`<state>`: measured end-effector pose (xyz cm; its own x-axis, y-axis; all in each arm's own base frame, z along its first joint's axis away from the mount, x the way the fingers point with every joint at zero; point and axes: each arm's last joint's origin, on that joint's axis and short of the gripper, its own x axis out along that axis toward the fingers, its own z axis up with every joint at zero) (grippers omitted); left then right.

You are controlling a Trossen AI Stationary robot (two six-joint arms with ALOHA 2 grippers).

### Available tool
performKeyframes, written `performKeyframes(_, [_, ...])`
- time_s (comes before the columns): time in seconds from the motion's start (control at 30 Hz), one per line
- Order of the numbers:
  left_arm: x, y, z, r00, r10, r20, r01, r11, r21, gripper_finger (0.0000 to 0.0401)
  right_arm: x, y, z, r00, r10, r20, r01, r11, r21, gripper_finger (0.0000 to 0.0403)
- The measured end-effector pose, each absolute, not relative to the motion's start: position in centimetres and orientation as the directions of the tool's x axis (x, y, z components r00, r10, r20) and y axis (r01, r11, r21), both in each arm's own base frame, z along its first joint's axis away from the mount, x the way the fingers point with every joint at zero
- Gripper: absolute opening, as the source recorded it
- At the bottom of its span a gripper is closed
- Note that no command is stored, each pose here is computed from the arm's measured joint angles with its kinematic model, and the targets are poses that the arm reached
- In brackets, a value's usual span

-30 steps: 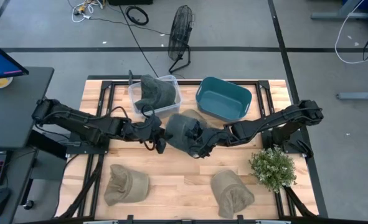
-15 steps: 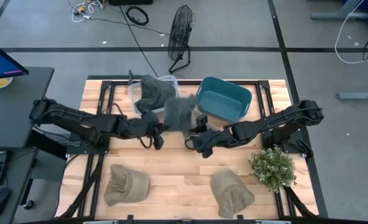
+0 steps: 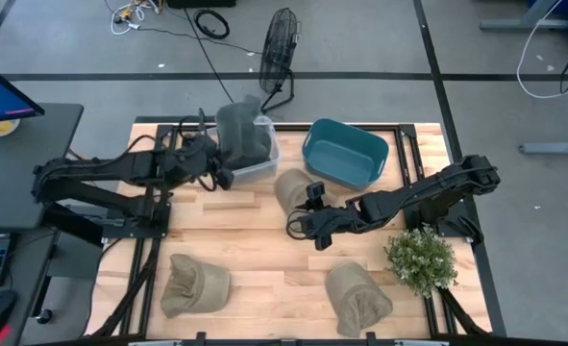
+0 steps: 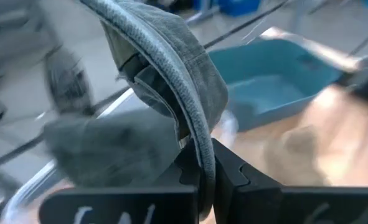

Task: Pick & Place hat
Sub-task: Put the blue cap into the transparent bin

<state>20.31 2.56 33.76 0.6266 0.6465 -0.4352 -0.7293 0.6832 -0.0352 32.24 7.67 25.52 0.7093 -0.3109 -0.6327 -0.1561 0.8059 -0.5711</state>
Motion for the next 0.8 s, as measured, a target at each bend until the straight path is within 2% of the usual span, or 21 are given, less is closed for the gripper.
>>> performKeyframes(0.17, [20.5, 3.9, 31.7, 0.604, 0.617, -0.506, -0.745, 0.661, -0.084, 0.0013, 32.2, 7.7, 25.5, 0.705, -0.312, -0.637, -0.160, 0.805, -0.571, 0.0157])
performKeyframes(0.4, [21.4, 4.9, 28.8, 0.696, 0.544, -0.470, -0.683, 0.703, -0.198, 0.0015, 32.2, 7.7, 25.4, 0.703, -0.313, -0.639, -0.162, 0.804, -0.572, 0.0157])
performKeyframes(0.63, [20.2, 5.8, 25.6, 0.581, 0.550, -0.600, -0.760, 0.630, -0.157, 0.0024, 32.2, 7.7, 25.4, 0.702, -0.303, -0.644, -0.170, 0.807, -0.565, 0.0158])
performKeyframes(0.8, [19.3, 6.1, 24.8, 0.510, 0.530, -0.677, -0.777, 0.621, -0.099, 0.0057, 32.1, 7.7, 25.4, 0.700, -0.303, -0.646, -0.147, 0.824, -0.546, 0.0158])
